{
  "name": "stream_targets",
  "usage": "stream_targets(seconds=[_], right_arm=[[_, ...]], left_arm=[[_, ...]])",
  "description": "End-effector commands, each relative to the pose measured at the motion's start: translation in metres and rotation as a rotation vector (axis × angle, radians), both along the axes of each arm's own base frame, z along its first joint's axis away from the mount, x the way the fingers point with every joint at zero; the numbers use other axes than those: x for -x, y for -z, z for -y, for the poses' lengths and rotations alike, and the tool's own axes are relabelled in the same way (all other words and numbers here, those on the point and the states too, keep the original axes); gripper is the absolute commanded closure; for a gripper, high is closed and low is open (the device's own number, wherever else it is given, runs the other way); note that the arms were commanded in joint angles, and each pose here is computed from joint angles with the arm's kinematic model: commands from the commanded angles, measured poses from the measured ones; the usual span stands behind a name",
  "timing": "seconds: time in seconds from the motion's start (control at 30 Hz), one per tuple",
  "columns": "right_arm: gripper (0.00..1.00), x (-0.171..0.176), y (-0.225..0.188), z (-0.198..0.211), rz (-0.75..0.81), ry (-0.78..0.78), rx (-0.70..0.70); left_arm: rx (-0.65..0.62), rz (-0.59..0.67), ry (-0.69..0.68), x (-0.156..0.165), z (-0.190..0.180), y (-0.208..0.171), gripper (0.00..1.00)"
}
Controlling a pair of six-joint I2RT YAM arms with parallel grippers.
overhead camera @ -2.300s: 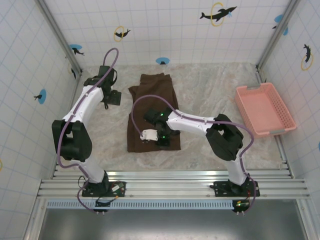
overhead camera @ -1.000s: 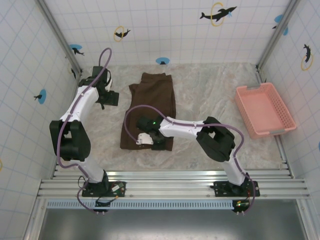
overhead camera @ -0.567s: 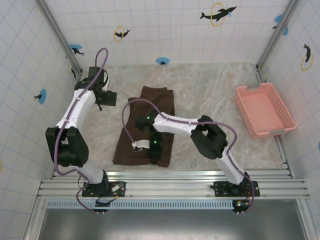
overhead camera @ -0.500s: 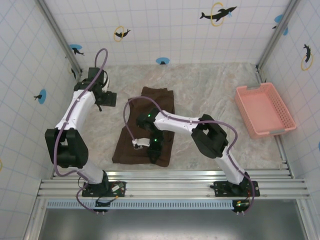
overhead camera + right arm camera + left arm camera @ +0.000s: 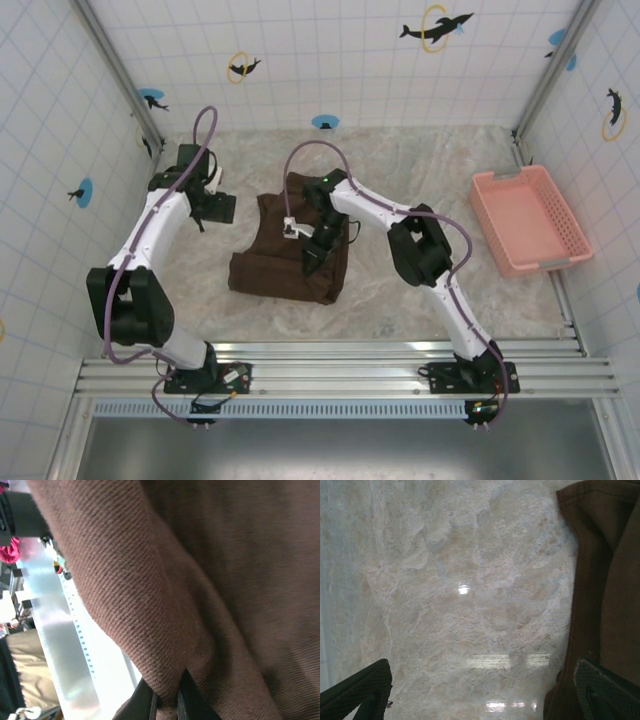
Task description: Roll up the long pants
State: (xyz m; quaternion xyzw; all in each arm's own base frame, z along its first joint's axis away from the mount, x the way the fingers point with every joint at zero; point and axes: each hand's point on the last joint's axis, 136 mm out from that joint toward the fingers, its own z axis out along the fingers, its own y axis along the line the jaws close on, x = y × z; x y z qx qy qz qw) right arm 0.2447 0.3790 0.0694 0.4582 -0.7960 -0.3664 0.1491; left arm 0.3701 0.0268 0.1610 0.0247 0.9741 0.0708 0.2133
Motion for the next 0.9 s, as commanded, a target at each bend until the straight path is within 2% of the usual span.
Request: stream_targets(seconds=[0.0,0.07,0.2,0.37,0.43,0.47,0.63,0.87], right_arm=[[0.94,-0.003,0.017,-0.001,-0.051,0.014,0.026],[0.93,-0.007,0.028,0.001,-0.061,0.021,0.043],[0.93,-0.011,0.036,-0.003,-0.067,0.024,0.035],[0.93,-0.02,0.035,-0.007,-0.057,0.043,0.021],[0.93,-0.023,0.034,-0.005,-0.052,0.051,0.023],[0.93,-0.025,0.035,-0.004,-0.051,0.057,0.028],[0.93,-0.029,0.032,-0.001,-0.044,0.071,0.034],[0.9,-0.035,0.02,-0.002,-0.006,0.087,0.039]], left_arm=[[-0.032,-0.036,0.113,0.015,0.018,-0.004,0.08],[-0.014,-0.042,0.163,0.023,0.033,-0.006,0.18],[0.048,-0.069,0.216,0.045,0.057,-0.002,0.29],[0.2,-0.131,0.177,0.079,0.077,0.025,0.71],[0.252,-0.132,0.175,0.087,0.085,0.029,0.83],[0.277,-0.138,0.182,0.09,0.09,0.031,0.86],[0.334,-0.199,0.228,0.097,0.107,0.053,0.82],[0.33,-0.28,0.213,0.088,0.109,0.103,0.82]])
